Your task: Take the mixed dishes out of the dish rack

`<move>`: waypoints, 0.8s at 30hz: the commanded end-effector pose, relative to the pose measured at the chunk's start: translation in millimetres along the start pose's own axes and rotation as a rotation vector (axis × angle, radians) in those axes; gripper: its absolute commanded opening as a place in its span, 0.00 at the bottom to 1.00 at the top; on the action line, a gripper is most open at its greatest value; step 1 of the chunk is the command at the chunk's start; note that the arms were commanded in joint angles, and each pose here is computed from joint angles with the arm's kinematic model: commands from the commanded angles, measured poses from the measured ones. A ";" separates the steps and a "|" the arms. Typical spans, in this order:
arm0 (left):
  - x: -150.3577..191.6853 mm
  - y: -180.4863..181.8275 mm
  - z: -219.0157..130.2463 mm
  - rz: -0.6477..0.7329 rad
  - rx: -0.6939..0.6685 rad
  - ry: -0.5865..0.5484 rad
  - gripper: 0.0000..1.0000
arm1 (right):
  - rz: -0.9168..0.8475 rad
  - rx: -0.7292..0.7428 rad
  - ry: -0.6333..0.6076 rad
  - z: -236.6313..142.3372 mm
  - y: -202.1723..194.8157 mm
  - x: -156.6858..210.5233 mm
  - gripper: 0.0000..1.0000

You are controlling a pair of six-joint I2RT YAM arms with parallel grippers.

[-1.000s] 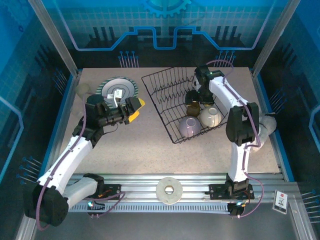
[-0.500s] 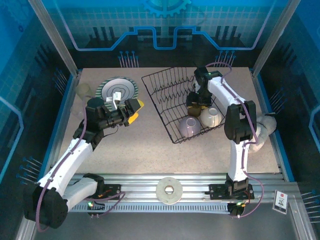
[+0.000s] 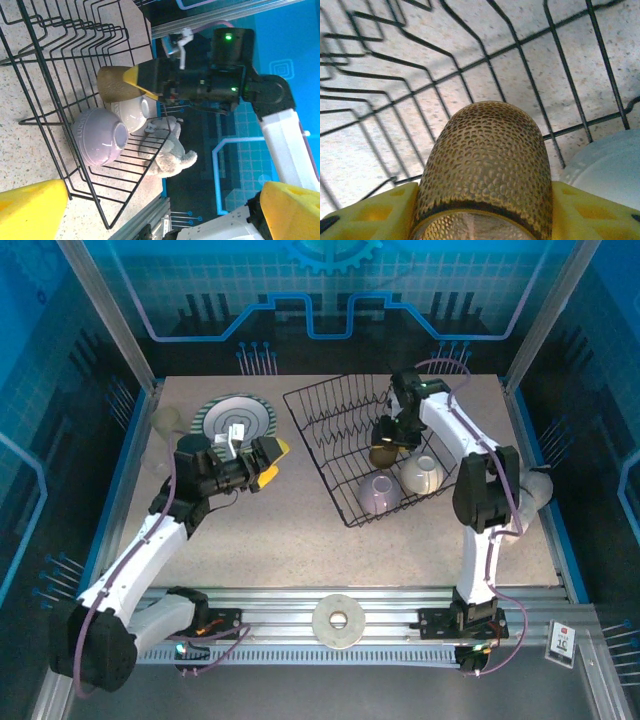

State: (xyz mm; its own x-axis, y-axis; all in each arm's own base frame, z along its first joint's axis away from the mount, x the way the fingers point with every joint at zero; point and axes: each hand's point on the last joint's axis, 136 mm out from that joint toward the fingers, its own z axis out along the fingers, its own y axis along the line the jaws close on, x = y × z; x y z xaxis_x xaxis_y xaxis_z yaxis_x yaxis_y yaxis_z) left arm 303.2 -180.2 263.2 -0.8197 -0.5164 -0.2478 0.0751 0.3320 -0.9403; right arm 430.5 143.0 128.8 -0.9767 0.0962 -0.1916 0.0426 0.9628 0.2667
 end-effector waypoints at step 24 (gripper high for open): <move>-35.5 -36.3 68.9 0.048 0.230 0.139 0.96 | 0.085 -0.879 0.062 -145.8 122.1 31.7 0.38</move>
State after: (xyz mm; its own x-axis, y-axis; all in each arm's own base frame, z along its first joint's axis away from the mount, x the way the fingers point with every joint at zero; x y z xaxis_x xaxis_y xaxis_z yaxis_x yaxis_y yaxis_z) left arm 367.4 -211.1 250.7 -0.8723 -0.4480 -0.1958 0.0896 0.2472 -0.9648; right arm 392.2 206.0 257.8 -0.9794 0.1769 -0.0972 0.0144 0.5415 0.8406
